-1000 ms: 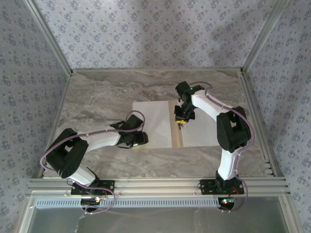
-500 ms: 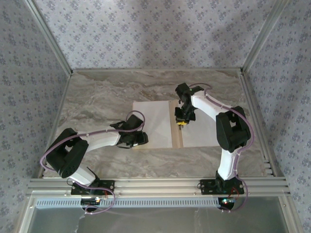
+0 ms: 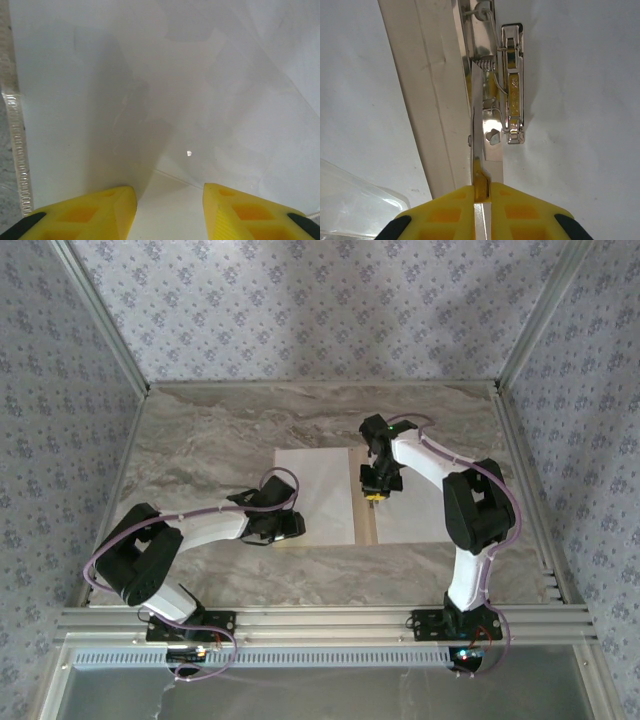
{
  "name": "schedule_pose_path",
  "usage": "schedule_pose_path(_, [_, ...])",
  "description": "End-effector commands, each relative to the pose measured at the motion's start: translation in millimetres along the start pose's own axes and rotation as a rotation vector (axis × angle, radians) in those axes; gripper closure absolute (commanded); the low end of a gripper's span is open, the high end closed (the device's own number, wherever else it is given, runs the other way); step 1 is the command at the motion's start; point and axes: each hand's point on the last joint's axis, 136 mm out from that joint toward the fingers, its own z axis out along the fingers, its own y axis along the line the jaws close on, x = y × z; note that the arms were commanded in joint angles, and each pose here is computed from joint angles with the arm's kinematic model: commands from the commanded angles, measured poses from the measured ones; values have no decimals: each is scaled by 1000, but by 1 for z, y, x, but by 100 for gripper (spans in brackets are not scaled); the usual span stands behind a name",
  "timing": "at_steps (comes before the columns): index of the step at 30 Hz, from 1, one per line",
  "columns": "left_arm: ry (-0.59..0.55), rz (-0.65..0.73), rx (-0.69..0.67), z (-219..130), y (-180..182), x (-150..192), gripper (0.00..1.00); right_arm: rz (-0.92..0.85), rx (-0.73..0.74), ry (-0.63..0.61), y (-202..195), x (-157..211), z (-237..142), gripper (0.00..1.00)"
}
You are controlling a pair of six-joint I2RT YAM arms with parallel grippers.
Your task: Put the files into the folder
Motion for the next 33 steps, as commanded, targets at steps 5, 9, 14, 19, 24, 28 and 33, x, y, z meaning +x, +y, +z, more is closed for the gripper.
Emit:
schedule_pose_path(5, [170, -8, -208, 18, 59, 49, 57, -14, 109, 63, -20, 17, 19, 88])
schedule_pose_path(9, [174, -5, -211, 19, 60, 49, 57, -18, 127, 70, -22, 18, 23, 90])
schedule_pose_path(14, [181, 1, -219, 21, 61, 50, 57, -24, 162, 68, -25, 18, 27, 90])
schedule_pose_path(19, [183, 2, -223, 22, 62, 50, 58, -15, 203, 69, -29, 20, 28, 90])
schedule_pose_path(24, [181, 3, -222, 22, 61, 49, 59, -18, 233, 66, -32, 21, 28, 90])
schedule_pose_path(28, [178, 4, -223, 22, 62, 48, 60, -18, 251, 67, -35, 23, 30, 91])
schedule_pose_path(33, [180, 5, -227, 22, 63, 49, 60, -16, 251, 71, -36, 24, 34, 91])
